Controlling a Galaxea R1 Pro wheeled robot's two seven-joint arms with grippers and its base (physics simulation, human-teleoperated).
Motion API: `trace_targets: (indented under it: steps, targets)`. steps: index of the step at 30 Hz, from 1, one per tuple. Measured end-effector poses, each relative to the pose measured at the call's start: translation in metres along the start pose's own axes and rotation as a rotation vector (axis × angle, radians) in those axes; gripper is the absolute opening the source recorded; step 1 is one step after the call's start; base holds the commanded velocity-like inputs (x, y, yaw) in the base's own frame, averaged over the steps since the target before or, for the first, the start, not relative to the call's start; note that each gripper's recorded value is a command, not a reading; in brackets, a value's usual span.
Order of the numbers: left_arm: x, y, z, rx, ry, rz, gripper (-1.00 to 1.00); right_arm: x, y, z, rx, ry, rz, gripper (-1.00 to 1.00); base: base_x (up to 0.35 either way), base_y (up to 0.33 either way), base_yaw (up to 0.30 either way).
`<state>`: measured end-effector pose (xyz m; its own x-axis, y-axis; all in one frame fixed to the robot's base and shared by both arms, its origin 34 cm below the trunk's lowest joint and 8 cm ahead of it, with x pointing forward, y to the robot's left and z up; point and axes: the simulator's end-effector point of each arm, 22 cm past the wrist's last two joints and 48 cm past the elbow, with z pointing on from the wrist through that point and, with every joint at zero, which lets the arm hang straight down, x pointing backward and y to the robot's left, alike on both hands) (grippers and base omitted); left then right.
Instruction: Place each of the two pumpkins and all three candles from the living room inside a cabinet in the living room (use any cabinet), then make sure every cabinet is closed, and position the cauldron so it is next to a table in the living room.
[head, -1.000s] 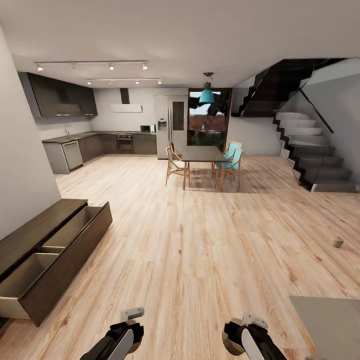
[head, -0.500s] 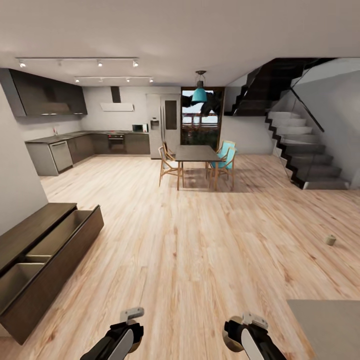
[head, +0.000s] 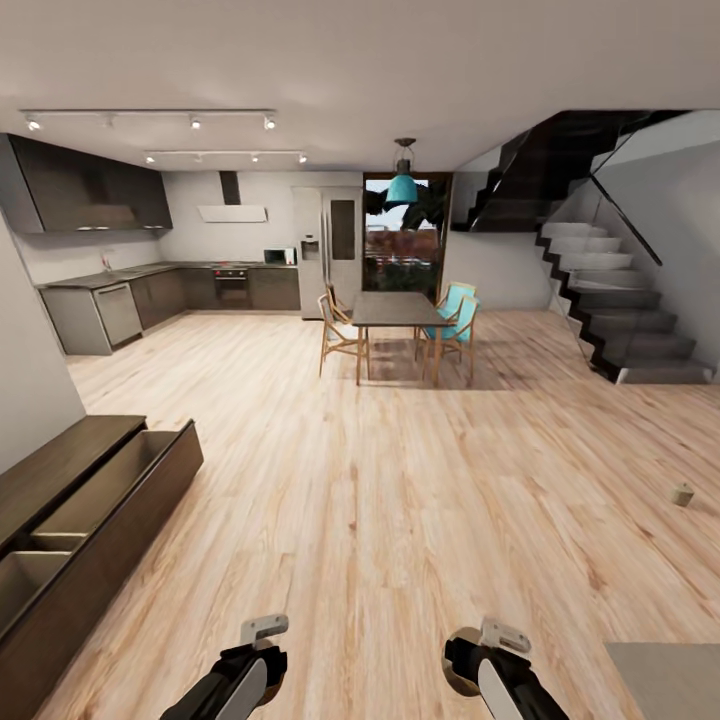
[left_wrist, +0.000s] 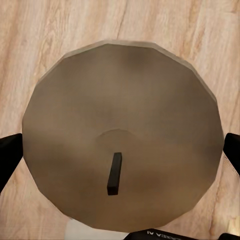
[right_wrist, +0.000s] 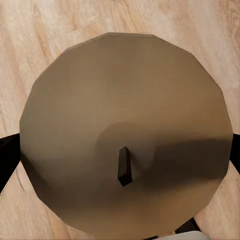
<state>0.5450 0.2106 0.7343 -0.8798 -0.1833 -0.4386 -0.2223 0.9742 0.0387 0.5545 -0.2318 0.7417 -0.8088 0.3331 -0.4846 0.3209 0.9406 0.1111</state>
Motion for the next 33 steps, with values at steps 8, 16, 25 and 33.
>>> trace_targets:
  steps: [8, 16, 25, 33]
  targets:
    - [0.001, 0.0, 0.0, -0.001, 0.002, 0.001, -1.0, 0.013, -0.007, 0.004, 0.015, 0.027, -0.006, -1.0, 0.347, 0.0, 0.0]
    - [0.001, 0.0, 0.0, 0.0, 0.001, 0.001, -1.0, 0.019, -0.013, 0.008, 0.03, 0.006, 0.011, -1.0, 0.347, 0.0, 0.0]
    - [0.001, 0.0, 0.0, -0.002, 0.0, 0.002, -1.0, 0.022, -0.012, 0.009, 0.029, 0.01, 0.016, -1.0, 0.347, 0.0, 0.0]
    - [0.004, 0.0, 0.003, -0.002, 0.009, 0.003, -1.0, 0.027, -0.013, 0.011, 0.032, 0.028, 0.012, -1.0, 0.15, 0.0, 0.0]
